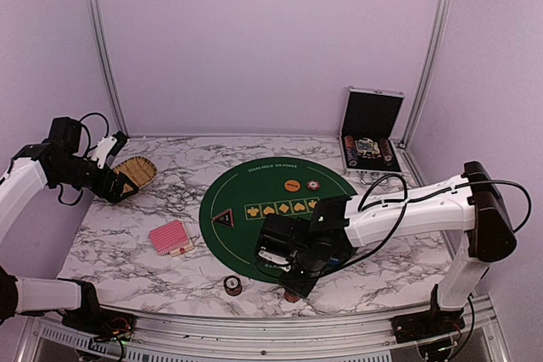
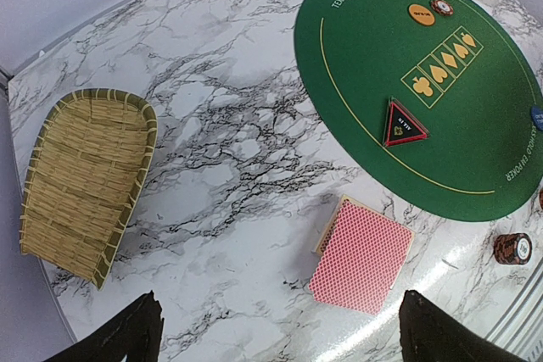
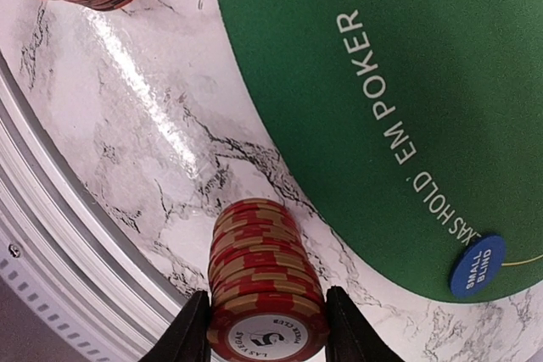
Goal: Distribute texas hold em gaming equipment
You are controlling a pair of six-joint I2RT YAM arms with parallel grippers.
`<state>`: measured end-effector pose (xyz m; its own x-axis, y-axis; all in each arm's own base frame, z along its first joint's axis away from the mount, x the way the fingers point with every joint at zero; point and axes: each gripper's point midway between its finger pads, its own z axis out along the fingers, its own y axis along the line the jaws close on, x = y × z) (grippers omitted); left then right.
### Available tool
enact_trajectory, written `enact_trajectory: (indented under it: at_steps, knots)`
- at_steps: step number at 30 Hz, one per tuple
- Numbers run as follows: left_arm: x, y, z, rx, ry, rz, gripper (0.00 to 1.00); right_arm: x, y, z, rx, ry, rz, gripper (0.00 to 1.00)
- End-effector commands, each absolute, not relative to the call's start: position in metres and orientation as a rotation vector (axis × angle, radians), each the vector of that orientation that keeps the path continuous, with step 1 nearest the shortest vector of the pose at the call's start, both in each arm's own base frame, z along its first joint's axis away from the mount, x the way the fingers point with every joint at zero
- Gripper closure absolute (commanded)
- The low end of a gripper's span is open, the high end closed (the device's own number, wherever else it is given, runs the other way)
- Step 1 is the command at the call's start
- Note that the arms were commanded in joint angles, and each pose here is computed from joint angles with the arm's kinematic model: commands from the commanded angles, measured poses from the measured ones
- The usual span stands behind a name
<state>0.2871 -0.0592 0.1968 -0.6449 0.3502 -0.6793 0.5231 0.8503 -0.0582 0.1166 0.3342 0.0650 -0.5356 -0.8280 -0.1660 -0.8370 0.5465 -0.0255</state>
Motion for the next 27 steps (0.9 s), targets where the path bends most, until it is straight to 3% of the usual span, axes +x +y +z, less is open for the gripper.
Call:
enact_trajectory:
  at_steps: [1,14,27]
  knots:
    - [0.287,-0.061,0.21,0.634,2.315,-0.34,0.01,0.123,0.34,0.084,-1.402,2.59,0.111,0.63]
    - [0.286,-0.06,0.209,0.636,2.316,-0.339,0.01,0.136,0.366,0.115,-1.408,2.523,0.137,0.65]
    - [0.284,-0.061,0.21,0.641,2.308,-0.336,0.01,0.22,0.487,0.093,-1.383,2.397,0.214,0.67]
